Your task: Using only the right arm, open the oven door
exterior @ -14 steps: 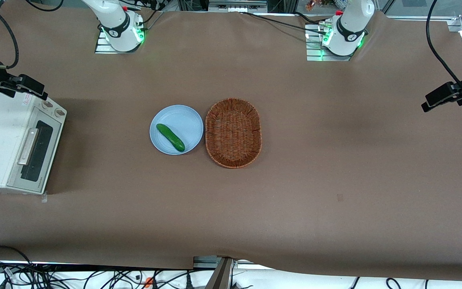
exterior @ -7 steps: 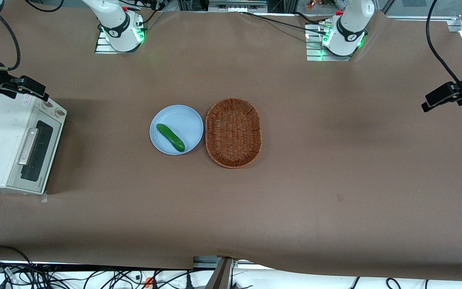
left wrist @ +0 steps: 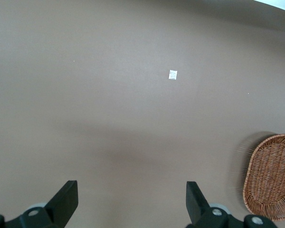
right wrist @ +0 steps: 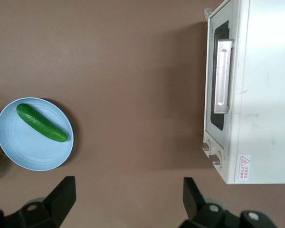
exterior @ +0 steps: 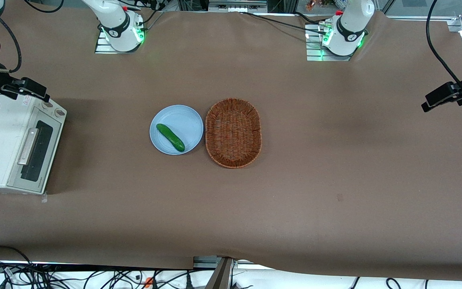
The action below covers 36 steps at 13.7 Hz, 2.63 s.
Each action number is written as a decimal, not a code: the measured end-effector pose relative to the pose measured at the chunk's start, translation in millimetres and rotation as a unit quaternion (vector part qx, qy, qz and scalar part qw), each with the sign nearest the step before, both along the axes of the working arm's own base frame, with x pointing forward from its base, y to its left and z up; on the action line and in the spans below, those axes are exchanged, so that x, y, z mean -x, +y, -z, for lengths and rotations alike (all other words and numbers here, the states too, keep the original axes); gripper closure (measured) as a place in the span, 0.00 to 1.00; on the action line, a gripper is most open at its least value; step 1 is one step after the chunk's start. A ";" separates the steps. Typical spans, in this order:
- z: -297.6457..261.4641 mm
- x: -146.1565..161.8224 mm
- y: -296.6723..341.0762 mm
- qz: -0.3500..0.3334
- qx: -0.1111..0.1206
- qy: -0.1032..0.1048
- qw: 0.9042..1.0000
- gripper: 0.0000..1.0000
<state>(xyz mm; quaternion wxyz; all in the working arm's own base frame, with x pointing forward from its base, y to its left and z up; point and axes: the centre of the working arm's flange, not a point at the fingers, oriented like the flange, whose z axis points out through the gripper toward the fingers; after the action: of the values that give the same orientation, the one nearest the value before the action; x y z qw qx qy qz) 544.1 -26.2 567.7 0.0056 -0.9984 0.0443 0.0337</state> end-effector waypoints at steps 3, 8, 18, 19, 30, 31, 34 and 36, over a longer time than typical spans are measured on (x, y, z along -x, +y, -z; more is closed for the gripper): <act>2.5 -1.1 2.4 -0.002 -0.001 0.003 1.000 0.00; 14.5 -5.9 2.5 -0.004 -0.002 0.014 1.000 0.00; 44.9 -14.4 1.0 -0.006 0.002 0.071 0.997 0.75; 44.9 -14.1 -0.8 -0.008 0.012 0.072 0.997 0.85; 160.6 -70.3 12.1 -0.074 0.322 0.087 0.940 0.99; 177.6 -77.7 3.0 -0.074 0.334 0.082 0.936 0.99; 210.8 -91.0 -12.8 -0.076 0.373 0.068 0.922 0.99; 223.0 -93.7 -13.6 -0.072 0.382 0.065 0.919 0.99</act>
<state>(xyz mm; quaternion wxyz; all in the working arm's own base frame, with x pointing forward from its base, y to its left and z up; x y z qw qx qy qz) 637.8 -39.8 344.7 -0.3813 -0.9208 -0.0182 0.0794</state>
